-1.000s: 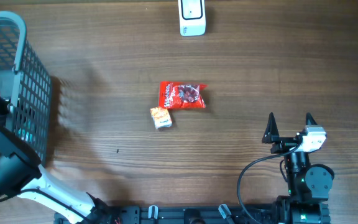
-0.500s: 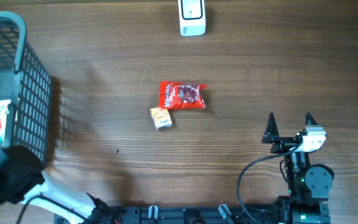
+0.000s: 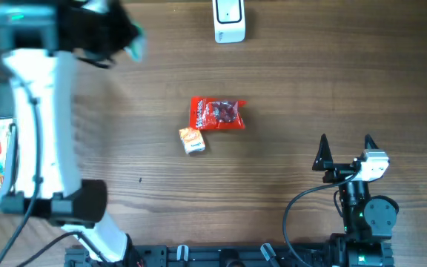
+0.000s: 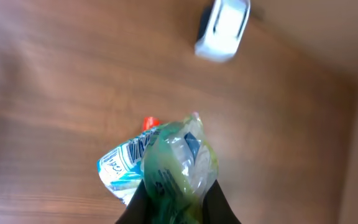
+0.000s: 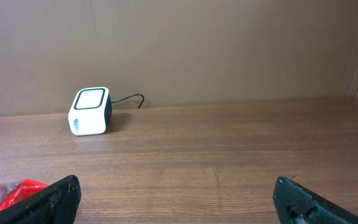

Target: Scan the item barcode

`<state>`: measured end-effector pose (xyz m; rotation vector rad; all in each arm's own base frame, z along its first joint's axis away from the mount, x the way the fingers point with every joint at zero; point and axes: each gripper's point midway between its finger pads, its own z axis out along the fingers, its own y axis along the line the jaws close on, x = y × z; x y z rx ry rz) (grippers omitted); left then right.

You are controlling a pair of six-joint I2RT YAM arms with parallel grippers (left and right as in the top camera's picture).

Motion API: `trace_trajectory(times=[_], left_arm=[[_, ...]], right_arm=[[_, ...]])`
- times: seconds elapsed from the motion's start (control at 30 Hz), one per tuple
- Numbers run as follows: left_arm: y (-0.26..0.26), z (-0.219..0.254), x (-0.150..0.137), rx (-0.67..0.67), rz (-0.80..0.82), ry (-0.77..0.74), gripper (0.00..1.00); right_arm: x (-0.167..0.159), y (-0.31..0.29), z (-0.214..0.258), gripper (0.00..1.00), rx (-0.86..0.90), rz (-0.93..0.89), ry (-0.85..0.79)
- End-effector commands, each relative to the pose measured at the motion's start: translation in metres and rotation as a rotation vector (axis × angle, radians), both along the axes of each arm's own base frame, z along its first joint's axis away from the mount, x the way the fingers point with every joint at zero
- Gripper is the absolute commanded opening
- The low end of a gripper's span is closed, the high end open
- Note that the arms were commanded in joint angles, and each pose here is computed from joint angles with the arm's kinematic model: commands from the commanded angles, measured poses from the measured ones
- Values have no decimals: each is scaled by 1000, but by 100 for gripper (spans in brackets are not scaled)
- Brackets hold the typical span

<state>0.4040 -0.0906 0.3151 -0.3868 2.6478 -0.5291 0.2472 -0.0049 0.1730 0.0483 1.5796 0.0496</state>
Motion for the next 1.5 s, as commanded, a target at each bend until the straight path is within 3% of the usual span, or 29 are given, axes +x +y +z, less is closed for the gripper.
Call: trace_trajectory(times=[0.0, 0.07, 0.2, 0.27, 0.37, 0.5, 0.57, 0.67, 0.8, 0.87, 0.93, 0.97, 1.03, 1.17, 1.23, 1.3, 1.47], left_arm=[[-46, -90, -11, 117, -130, 227, 6], [-82, -156, -25, 154, -216, 340, 10], [-130, -254, -44, 185, -321, 381, 26], [-150, -283, -48, 173, -328, 361, 50], [-177, -297, -57, 166, -387, 334, 77], [-206, -289, -70, 192, -525, 268, 96], [-189, -259, -54, 283, -476, 217, 97], [-149, -170, -20, 378, -346, 63, 100], [-77, -52, 6, 290, -121, -166, 100], [18, 8, 11, 231, 162, -275, 100], [109, 35, 2, 206, 436, -310, 100], [181, 43, -14, 231, 627, -313, 100], [262, 38, -41, 268, 834, -276, 100], [353, 14, -84, 322, 1044, -172, 100], [382, -16, -98, 367, 1029, -59, 100], [385, -61, -98, 413, 874, 100, 100], [395, -169, -108, 456, 719, 413, 100]], right_arm=[[0, -2, 1, 100, -9, -13, -8], [0, -2, 2, 100, -9, -13, -8], [0, -2, 1, 100, -9, -13, -8], [0, -2, 2, 100, -9, -13, -8], [0, -2, 1, 100, -9, -13, -8], [0, -2, 1, 100, -9, -13, -8], [0, -2, 1, 100, -8, -13, -8], [0, -2, 2, 100, -9, -13, -8], [0, -2, 2, 100, -9, -13, -8], [0, -2, 2, 100, -9, -13, -8], [0, -2, 1, 100, -9, -13, -8], [0, -2, 2, 100, -9, -13, -8], [0, -2, 1, 100, -9, -13, -8], [0, -2, 1, 100, -9, -13, -8], [0, -2, 1, 100, -9, -13, -8], [0, -2, 2, 100, -8, -13, -8], [0, -2, 2, 100, -8, -13, -8]])
